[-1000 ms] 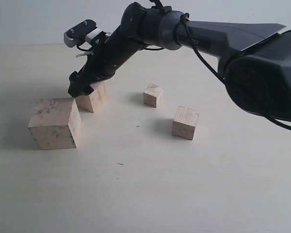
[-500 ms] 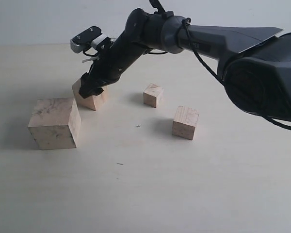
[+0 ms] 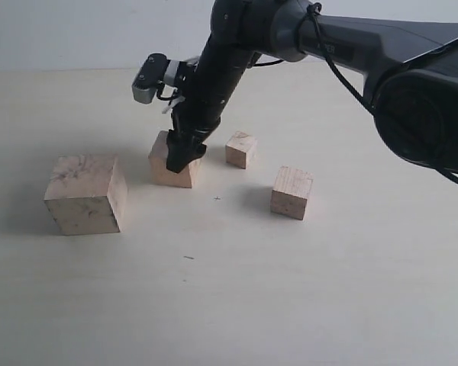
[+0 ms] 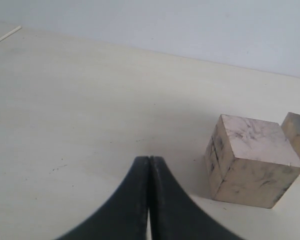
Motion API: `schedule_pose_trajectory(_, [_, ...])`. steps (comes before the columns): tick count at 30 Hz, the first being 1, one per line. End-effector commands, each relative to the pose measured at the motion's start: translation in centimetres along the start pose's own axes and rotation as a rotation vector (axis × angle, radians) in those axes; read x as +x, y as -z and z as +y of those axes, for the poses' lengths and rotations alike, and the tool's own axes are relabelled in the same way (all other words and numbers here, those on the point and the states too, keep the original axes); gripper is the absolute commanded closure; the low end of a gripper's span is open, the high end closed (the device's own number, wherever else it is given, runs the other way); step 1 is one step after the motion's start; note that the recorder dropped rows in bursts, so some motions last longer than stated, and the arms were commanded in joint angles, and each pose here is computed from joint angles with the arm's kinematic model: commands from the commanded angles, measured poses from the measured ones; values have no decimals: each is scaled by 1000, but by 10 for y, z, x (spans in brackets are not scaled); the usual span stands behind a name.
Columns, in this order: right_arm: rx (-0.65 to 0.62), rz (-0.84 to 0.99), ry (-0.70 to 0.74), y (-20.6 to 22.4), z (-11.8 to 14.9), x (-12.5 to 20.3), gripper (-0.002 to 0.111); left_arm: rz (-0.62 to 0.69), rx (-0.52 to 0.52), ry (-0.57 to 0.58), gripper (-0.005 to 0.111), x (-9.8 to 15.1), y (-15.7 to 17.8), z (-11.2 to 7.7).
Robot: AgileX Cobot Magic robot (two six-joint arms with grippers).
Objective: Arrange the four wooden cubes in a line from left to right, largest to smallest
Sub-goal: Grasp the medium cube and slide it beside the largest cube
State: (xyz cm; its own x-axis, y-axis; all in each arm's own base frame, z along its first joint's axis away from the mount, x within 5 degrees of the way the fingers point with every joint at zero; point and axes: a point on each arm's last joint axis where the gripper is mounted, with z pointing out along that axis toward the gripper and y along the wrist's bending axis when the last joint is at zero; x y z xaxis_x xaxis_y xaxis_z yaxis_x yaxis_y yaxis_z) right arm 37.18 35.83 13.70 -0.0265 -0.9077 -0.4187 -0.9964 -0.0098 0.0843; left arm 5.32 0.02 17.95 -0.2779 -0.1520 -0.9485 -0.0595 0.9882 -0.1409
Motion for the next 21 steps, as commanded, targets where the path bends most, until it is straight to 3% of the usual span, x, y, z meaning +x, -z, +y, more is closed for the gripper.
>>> schedule_pose_trajectory(1, [-139, -52, 124, 5, 15, -4, 108, -8, 7, 4, 107, -1, 0, 0])
schedule_pose_trajectory(4, [-162, -114, 188, 6, 18, -10, 108, -8, 7, 4, 107, -1, 0, 0])
schedule_pose_trajectory(13, [-172, -135, 189, 6, 19, -12, 108, -8, 7, 4, 107, -1, 0, 0])
schedule_pose_trajectory(21, [-161, -88, 80, 5, 18, -9, 108, -8, 7, 4, 107, -1, 0, 0])
